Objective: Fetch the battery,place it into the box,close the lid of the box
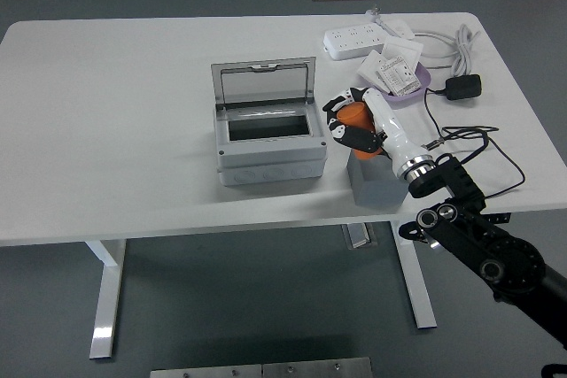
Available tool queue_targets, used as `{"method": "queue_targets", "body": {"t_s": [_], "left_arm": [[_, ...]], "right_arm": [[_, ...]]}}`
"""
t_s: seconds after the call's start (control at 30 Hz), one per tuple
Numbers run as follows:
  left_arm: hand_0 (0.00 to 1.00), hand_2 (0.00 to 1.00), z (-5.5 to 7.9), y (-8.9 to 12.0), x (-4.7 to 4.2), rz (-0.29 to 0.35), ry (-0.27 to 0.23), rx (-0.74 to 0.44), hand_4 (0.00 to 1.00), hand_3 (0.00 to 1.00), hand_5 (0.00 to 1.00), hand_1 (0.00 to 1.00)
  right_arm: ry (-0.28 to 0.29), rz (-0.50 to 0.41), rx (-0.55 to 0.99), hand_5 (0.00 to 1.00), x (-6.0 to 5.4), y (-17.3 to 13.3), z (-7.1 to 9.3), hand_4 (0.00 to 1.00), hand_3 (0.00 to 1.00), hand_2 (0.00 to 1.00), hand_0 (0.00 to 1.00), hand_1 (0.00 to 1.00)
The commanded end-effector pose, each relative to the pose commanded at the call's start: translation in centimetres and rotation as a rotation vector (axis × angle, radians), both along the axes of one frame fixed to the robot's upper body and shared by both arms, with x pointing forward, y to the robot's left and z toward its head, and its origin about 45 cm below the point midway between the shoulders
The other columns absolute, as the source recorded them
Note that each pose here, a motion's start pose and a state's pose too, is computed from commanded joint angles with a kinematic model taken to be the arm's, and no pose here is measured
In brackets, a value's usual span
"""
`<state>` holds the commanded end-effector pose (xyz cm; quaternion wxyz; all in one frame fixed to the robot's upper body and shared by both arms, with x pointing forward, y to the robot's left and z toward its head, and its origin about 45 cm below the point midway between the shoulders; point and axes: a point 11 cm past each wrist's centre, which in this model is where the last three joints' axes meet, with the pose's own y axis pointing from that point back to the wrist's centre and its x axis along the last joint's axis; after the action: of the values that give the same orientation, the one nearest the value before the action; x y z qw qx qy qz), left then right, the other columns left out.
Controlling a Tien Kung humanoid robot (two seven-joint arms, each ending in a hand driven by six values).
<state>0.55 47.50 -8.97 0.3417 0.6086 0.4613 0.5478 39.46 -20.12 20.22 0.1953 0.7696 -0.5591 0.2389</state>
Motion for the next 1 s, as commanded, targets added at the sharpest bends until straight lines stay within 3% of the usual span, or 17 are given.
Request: {"method": "queue_targets", "body": {"t_s": [0.2, 0.43, 0.5, 0.6, 0.83, 1.0], "left_arm": [[0.573, 0.504, 0.1, 0.1, -0.11, 0.004, 0.006, -0.001, 0.523, 0.555, 0.002, 0.587], [0.573, 0.504, 0.3, 0.5, -0.10, 0.005, 0.012, 0.001, 0.523, 0.555, 0.002, 0.587], [0.573, 0.504, 0.4, 0.7, -0.05, 0.005, 0.012, 0.003, 0.523, 0.555, 0.002, 0.587], [0.573, 0.504, 0.5, 0.9, 0.13, 0.004, 0.011, 0.006, 0.523, 0.555, 0.002, 0.587], [0.573, 0.504, 0.6, 1.2, 0.65, -0.003, 0.007, 0.011, 0.523, 0.555, 0.002, 0.587], [0.573, 0.504, 0.8, 1.4, 1.19, -0.010, -0.001, 0.016, 0.523, 0.555, 0.002, 0.587]], "right_arm": [[-0.076, 0.112, -0.220, 0.002, 1.1, 3.6, 1.9, 0.002, 0.239, 0.264, 0.181, 0.162], [-0.227, 0.246, -0.446, 0.002, 2.3, 8.3, 3.6, 0.002, 0.239, 0.262, 0.161, 0.150], [-0.256, 0.275, -0.474, 0.002, 2.6, 9.6, 3.9, 0.002, 0.274, 0.279, 0.105, 0.153], [-0.292, 0.317, -0.491, 0.002, 3.0, 11.8, 4.3, 0.002, 0.274, 0.279, 0.105, 0.153], [-0.307, 0.352, -0.496, 0.002, 3.7, 14.5, 3.8, 0.002, 0.274, 0.277, 0.109, 0.155], [-0.294, 0.338, -0.524, 0.002, 4.5, 14.4, 2.6, 0.002, 0.275, 0.278, 0.110, 0.156]]}}
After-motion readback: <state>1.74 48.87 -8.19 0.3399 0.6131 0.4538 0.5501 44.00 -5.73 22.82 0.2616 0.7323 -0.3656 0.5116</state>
